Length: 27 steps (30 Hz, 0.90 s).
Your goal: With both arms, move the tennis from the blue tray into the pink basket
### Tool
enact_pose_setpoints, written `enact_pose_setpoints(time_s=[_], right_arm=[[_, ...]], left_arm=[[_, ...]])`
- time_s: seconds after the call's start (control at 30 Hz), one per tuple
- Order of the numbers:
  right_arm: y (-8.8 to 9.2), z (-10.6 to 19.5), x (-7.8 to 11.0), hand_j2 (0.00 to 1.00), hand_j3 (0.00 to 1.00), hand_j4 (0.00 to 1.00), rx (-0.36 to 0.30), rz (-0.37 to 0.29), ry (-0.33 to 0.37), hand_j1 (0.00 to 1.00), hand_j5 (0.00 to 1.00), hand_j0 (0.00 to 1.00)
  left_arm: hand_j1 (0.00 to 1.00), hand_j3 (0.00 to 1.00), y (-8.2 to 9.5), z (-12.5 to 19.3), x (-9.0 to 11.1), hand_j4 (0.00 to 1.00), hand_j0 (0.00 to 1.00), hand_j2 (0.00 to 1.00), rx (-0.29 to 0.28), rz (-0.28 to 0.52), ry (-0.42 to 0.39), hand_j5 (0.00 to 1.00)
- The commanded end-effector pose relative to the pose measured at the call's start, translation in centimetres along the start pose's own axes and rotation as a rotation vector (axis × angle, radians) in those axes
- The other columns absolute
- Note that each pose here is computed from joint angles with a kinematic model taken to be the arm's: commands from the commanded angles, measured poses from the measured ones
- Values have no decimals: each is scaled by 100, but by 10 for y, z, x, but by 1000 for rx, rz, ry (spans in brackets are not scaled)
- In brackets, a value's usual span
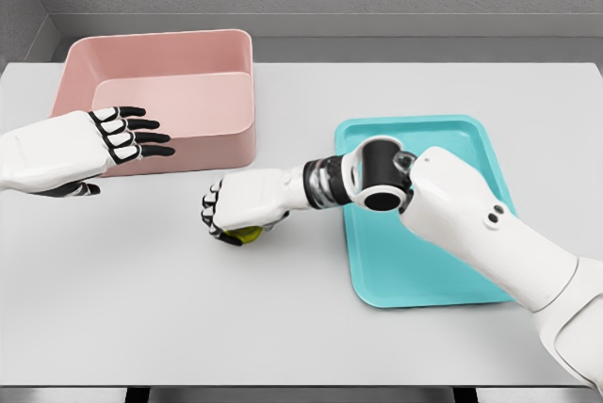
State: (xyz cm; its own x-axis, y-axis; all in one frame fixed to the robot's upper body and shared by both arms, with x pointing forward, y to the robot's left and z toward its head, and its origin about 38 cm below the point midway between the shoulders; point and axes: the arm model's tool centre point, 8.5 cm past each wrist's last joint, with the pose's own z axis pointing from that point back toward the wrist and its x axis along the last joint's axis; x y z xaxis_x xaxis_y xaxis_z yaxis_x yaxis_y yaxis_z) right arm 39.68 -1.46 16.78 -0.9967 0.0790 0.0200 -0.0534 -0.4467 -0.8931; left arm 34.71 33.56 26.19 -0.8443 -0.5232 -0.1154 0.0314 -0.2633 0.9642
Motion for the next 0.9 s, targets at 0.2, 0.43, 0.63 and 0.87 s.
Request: enact_pose_setpoints(time_s=[0.2,0.43,0.63,0.87], right_arm=[[1,2,-2,87,87,87,-7,-14,6,87,87,87],[-2,15,-9,100,100,100,-23,-16,33,100,100,100],[-44,56,-4,100,100,100,-136,93,73,100,100,100],[-38,203,-39,100,100,100,-336,16,371,100,100,100]], left_arm=[[100,100,1,2,-1,100,100,100,-3,1,4,100],[100,100,2,4,-2,100,100,100,-5,-1,6,100],[100,100,0,3,-1,100,100,100,-7,1,5,100],[100,100,-10,1,2,100,100,100,-23,16,0,100]])
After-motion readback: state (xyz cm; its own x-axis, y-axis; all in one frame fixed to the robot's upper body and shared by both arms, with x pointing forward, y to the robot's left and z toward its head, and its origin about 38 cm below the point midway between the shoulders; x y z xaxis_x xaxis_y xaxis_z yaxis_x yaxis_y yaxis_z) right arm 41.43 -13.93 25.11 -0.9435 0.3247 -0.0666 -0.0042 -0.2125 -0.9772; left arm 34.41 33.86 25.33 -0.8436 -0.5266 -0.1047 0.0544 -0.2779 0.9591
